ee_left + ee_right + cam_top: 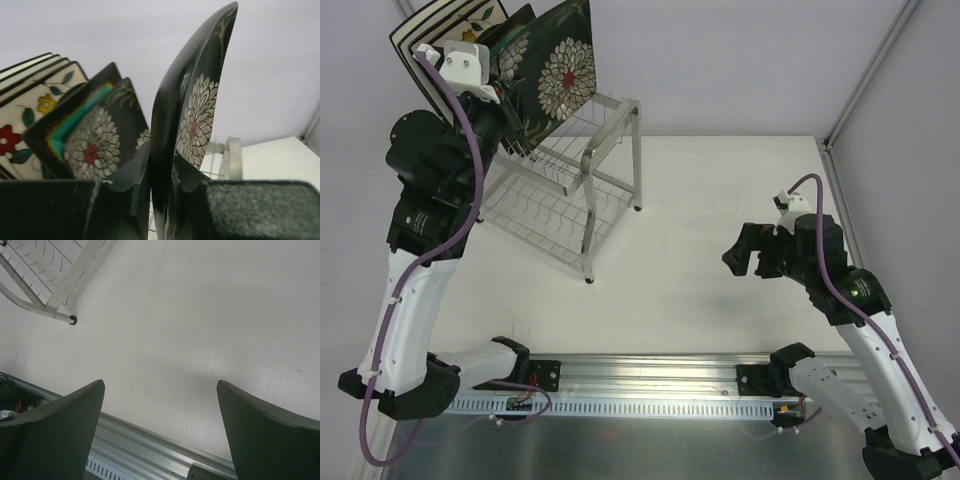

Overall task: Load the plates into the dish rack
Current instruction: Insert the plate into the dish rack

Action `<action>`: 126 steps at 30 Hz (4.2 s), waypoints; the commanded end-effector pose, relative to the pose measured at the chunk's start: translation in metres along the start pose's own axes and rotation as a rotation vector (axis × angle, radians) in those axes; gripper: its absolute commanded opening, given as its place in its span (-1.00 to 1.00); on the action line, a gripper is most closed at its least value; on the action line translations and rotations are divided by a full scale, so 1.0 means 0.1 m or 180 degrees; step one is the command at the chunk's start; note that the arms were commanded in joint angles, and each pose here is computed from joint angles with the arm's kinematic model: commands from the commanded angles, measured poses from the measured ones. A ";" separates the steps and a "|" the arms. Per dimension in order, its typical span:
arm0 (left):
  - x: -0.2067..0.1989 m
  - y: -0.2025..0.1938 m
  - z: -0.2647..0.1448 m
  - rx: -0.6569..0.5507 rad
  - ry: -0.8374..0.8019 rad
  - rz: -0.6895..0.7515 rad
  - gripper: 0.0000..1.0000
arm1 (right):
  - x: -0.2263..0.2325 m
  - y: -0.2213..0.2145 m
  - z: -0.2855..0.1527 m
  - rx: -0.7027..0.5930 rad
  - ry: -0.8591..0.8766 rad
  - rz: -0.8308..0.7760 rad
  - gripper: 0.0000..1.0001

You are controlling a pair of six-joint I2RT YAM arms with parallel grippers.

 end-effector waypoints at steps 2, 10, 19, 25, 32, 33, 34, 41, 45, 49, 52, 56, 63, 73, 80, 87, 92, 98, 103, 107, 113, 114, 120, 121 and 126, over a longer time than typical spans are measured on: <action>0.23 0.83 -0.01 -0.1170 0.0119 -0.0121 -1.00 | -0.03 -0.09 -0.05 0.0036 0.0005 -0.0074 0.99; 0.48 0.66 0.15 -0.1145 0.0273 -0.0013 -1.00 | -0.05 -0.12 -0.08 0.0047 -0.0008 -0.0110 0.99; 0.54 0.37 0.31 -0.0964 0.0196 0.0001 -1.00 | -0.04 -0.08 -0.08 0.0061 0.0018 -0.0149 0.99; 0.57 0.26 0.40 -0.0896 0.0093 0.0024 -1.00 | -0.04 -0.11 -0.08 0.0077 0.0030 -0.0162 0.99; 0.59 0.13 0.47 -0.0791 0.0035 0.0028 -1.00 | -0.03 -0.10 -0.08 0.0060 0.0044 -0.0161 0.99; 0.60 0.12 0.47 -0.0780 0.0037 0.0036 -1.00 | -0.03 -0.10 -0.07 0.0061 0.0047 -0.0164 0.99; 0.60 0.08 0.49 -0.0755 0.0031 0.0030 -1.00 | -0.03 -0.10 -0.07 0.0065 0.0042 -0.0164 0.99; 0.63 -0.03 0.53 -0.0676 0.0033 0.0026 -1.00 | -0.03 -0.11 -0.05 0.0076 0.0050 -0.0167 0.99; 0.63 -0.10 0.53 -0.0626 0.0026 0.0021 -1.00 | -0.04 -0.10 -0.04 0.0075 0.0045 -0.0167 0.99; 0.63 -0.18 0.52 -0.0573 0.0026 -0.0078 -1.00 | -0.03 -0.09 -0.03 0.0063 0.0057 -0.0164 0.99; 0.64 -0.27 0.51 -0.0528 0.0042 -0.0115 -1.00 | -0.04 -0.10 -0.02 0.0066 0.0053 -0.0163 0.99; 0.65 -0.33 0.48 -0.0518 0.0064 -0.0167 -1.00 | -0.03 -0.10 -0.01 0.0063 0.0064 -0.0158 0.99; 0.68 -0.44 0.39 -0.0512 0.0129 -0.0194 -0.86 | -0.03 -0.11 -0.02 0.0064 0.0068 -0.0156 0.99; 0.70 -0.46 0.34 -0.0506 0.0193 -0.0220 -0.47 | -0.03 -0.14 -0.04 0.0056 0.0080 -0.0150 0.99; 0.70 -0.45 0.31 -0.0511 0.0210 -0.0241 -0.18 | -0.04 -0.18 -0.09 0.0048 0.0060 -0.0139 0.99; 0.67 -0.39 0.20 -0.0562 0.0207 -0.0281 0.25 | -0.05 -0.20 -0.13 0.0019 0.0037 -0.0134 0.99; 0.65 -0.33 0.08 -0.0608 0.0223 -0.0325 0.56 | -0.06 -0.19 -0.16 0.0001 0.0019 -0.0148 0.99; 0.66 -0.32 -0.12 -0.0589 0.0335 -0.0360 0.91 | -0.09 -0.16 -0.18 -0.0040 -0.0072 -0.0160 0.99; 0.67 -0.34 -0.37 -0.0560 0.0466 -0.0441 0.99 | -0.17 -0.04 -0.28 -0.0185 -0.0304 -0.0182 0.99; 0.63 -0.33 -0.72 -0.0533 0.0507 -0.0533 0.98 | -0.28 0.08 -0.38 -0.0393 -0.0608 -0.0180 0.99; 0.68 -0.52 -1.25 -0.0408 0.0751 -0.0481 0.98 | -0.40 0.20 -0.49 -0.0616 -0.0906 -0.0306 0.99; 0.68 -0.56 -1.31 -0.0357 0.0774 -0.0478 0.98 | -0.41 0.21 -0.52 -0.0654 -0.0934 -0.0337 0.99; 0.77 -1.00 -1.76 -0.0131 0.1036 -0.0478 0.98 | -0.48 0.28 -0.62 -0.0820 -0.1089 -0.0490 0.99; 0.76 -1.04 -1.87 -0.0152 0.1052 -0.0502 0.98 | -0.49 0.30 -0.64 -0.0872 -0.1113 -0.0489 0.99; 0.80 -1.42 -2.12 0.0092 0.1158 -0.0550 0.98 | -0.53 0.32 -0.78 -0.1065 -0.1243 -0.0444 0.99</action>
Point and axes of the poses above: each gripper's point midway between its finger pads, its own z axis out along the fingers, its own x axis along the line the jaws close on, y = z × x, the point moved 4 cm from there along -z, back along the fingers, and after that the axes turned 8 degrees about -z, right-handed, at the moved point
